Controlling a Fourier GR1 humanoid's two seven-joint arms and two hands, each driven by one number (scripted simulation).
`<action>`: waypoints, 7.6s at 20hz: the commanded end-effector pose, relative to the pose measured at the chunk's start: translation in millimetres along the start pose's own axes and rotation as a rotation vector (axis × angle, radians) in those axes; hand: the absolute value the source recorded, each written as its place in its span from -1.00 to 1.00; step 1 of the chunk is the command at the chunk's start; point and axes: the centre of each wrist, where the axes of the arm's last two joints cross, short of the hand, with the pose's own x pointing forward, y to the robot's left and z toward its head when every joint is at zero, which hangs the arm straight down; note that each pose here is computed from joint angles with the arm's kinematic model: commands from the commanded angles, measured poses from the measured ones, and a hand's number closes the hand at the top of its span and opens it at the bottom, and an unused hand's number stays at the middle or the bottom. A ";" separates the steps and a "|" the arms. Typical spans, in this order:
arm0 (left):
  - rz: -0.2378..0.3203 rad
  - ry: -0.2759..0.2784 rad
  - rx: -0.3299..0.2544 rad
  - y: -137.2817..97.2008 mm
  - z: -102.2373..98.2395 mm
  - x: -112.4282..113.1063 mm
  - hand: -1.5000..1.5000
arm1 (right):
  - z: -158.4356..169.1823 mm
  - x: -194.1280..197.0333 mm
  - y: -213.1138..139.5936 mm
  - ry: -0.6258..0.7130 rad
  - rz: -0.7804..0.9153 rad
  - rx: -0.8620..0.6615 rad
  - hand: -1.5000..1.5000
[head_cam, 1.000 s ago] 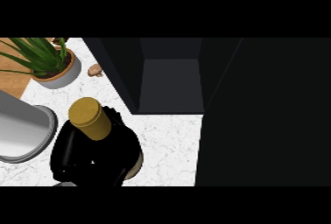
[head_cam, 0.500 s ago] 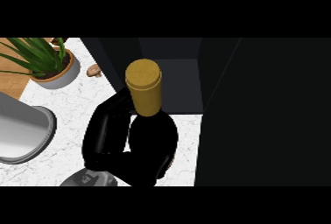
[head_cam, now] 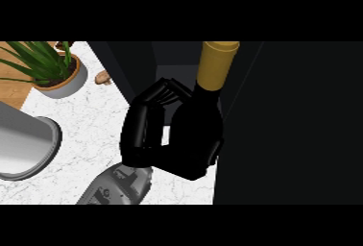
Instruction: Pick up the wine, place it into the cabinet and close the cabinet
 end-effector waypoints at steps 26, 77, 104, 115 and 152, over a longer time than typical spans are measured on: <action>-0.127 0.004 0.110 -6.6 -11.9 -80.2 1.00 | 17.0 15.6 3.6 -0.060 -0.037 0.051 -1.00; -0.300 -0.045 0.289 58.6 -117.9 -127.0 1.00 | 6.1 11.5 4.5 -0.061 -0.067 0.084 -1.00; -0.206 0.075 0.371 82.8 -111.1 -142.9 -1.00 | 2.5 -4.2 0.5 -0.069 -0.073 0.101 -1.00; -0.318 0.087 0.391 81.9 -109.6 -145.1 -1.00 | -3.8 -0.3 12.1 -0.087 -0.077 0.104 -1.00; -0.133 0.025 0.291 98.3 -71.4 -174.4 -1.00 | -7.6 0.8 23.2 -0.083 -0.090 0.128 -1.00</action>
